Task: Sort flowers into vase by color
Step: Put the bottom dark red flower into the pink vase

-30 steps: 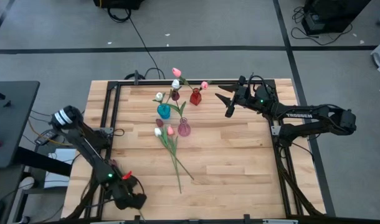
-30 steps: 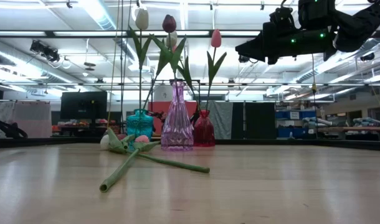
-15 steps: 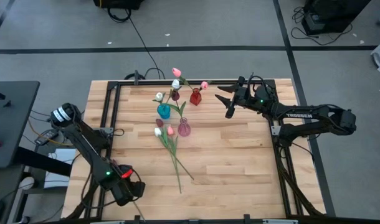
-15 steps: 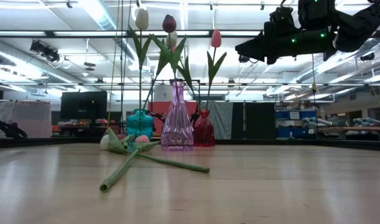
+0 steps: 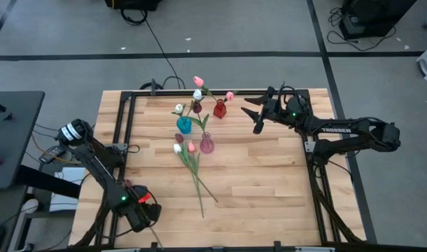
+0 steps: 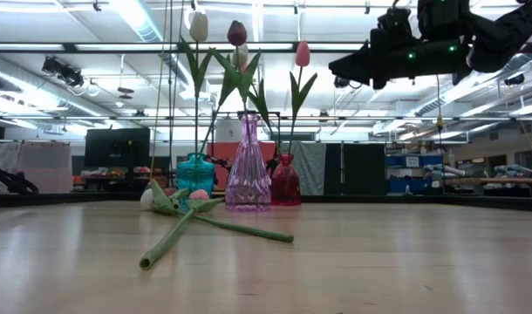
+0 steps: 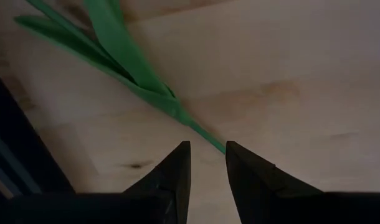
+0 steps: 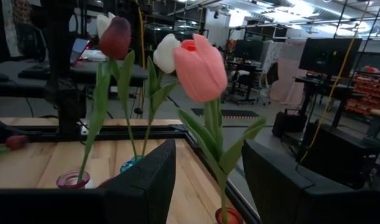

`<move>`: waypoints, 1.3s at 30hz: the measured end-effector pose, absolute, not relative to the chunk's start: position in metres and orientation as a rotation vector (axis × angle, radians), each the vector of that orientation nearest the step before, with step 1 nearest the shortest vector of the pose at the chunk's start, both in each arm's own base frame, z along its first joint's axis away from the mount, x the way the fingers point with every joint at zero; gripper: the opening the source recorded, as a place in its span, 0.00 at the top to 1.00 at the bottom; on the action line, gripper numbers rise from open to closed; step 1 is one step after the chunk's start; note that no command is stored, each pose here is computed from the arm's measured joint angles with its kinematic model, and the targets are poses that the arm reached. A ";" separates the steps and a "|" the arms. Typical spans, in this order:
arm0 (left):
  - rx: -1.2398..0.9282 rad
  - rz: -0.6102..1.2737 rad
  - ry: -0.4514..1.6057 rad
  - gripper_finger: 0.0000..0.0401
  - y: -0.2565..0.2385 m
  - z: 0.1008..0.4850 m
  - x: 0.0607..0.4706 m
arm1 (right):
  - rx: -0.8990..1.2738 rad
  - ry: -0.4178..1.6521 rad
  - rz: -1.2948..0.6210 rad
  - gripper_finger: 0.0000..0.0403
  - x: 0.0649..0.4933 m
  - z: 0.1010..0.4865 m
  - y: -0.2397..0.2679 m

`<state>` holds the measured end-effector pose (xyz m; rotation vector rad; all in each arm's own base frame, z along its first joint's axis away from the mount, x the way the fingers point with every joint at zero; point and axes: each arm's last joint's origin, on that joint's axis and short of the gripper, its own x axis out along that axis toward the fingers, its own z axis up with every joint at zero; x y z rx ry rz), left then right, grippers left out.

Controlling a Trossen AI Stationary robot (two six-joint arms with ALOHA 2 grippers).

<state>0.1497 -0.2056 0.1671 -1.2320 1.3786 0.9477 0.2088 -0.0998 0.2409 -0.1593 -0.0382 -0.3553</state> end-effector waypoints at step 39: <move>-1.195 0.861 1.415 0.99 -0.203 0.141 0.146 | -0.190 -0.029 -0.322 0.52 0.213 0.240 -0.090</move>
